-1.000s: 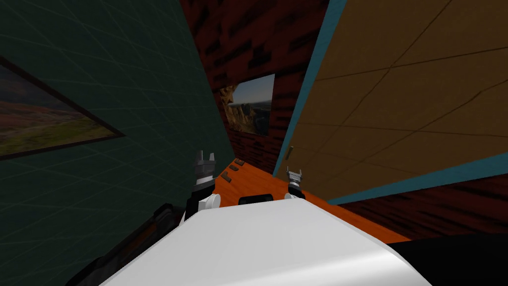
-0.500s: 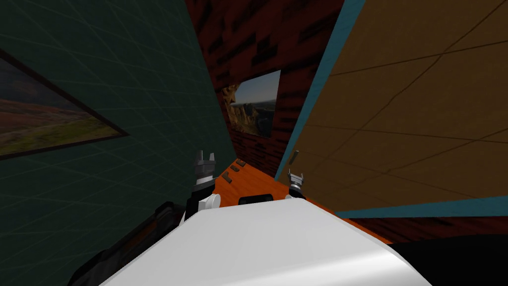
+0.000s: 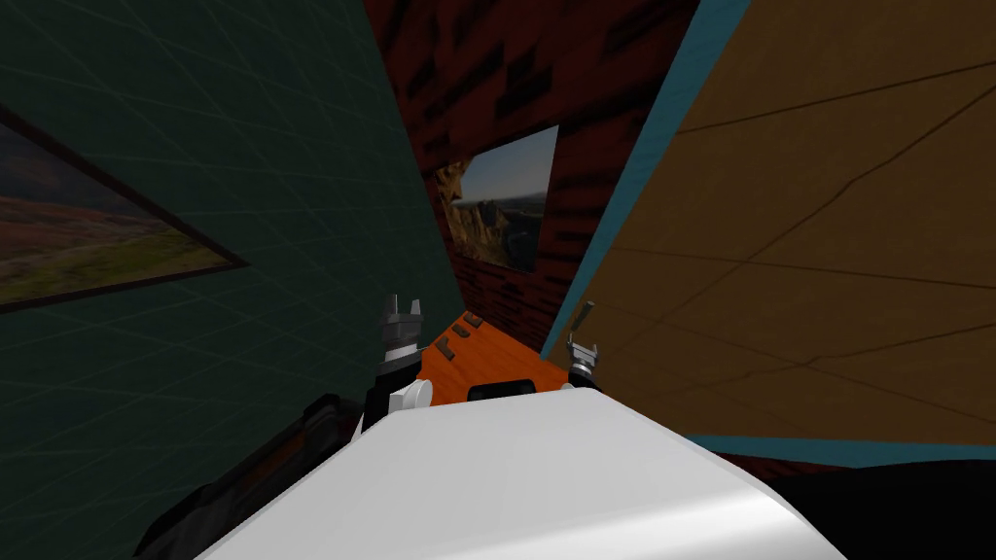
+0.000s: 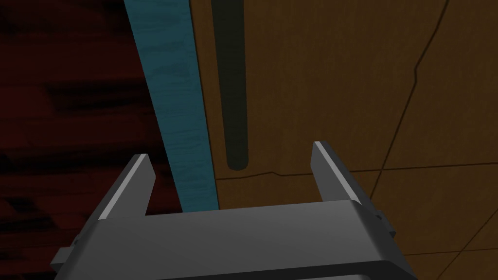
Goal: Pull the door open
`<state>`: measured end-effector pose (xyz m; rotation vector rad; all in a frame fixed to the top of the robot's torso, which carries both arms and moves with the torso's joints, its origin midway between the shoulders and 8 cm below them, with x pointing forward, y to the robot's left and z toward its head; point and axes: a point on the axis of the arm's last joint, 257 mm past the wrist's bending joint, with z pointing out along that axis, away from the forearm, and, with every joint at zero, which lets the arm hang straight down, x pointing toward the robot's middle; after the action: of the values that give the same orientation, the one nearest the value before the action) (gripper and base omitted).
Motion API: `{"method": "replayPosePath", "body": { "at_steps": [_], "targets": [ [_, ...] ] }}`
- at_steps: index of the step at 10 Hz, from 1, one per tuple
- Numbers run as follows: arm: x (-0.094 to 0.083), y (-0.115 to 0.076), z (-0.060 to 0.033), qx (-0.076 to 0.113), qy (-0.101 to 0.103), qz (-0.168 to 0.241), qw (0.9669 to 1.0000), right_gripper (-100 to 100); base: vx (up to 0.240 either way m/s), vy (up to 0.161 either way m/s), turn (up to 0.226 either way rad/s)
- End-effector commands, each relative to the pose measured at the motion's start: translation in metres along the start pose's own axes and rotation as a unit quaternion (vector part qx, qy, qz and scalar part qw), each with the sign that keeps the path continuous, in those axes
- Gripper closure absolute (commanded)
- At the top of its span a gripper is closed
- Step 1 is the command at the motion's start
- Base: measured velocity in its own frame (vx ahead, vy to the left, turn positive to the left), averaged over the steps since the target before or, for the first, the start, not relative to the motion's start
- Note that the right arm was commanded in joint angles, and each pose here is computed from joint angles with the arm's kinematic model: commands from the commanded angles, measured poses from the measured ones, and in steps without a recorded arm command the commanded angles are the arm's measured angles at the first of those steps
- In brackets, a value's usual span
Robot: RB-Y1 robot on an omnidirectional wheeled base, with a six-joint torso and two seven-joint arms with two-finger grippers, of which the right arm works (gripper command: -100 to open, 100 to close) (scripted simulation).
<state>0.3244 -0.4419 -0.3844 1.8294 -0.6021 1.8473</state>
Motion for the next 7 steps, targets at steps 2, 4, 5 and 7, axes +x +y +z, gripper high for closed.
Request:
{"method": "replayPosePath", "body": {
  "at_steps": [2, 4, 5, 7],
  "targets": [
    [-0.004, 0.016, 0.0013, 0.001, -0.001, 0.000, 1.0000, -100, 0.139, -0.020, -0.005],
    [-0.007, 0.032, 0.0028, 0.001, -0.002, 0.000, 1.0000, -100, 0.170, -0.003, 0.002],
    [-0.008, 0.039, 0.0034, 0.002, -0.002, 0.000, 1.0000, -100, 0.123, 0.012, -0.005],
    [-0.009, 0.053, 0.0046, 0.002, -0.002, 0.000, 1.0000, -100, 0.104, -0.002, -0.003]
  ]
}}
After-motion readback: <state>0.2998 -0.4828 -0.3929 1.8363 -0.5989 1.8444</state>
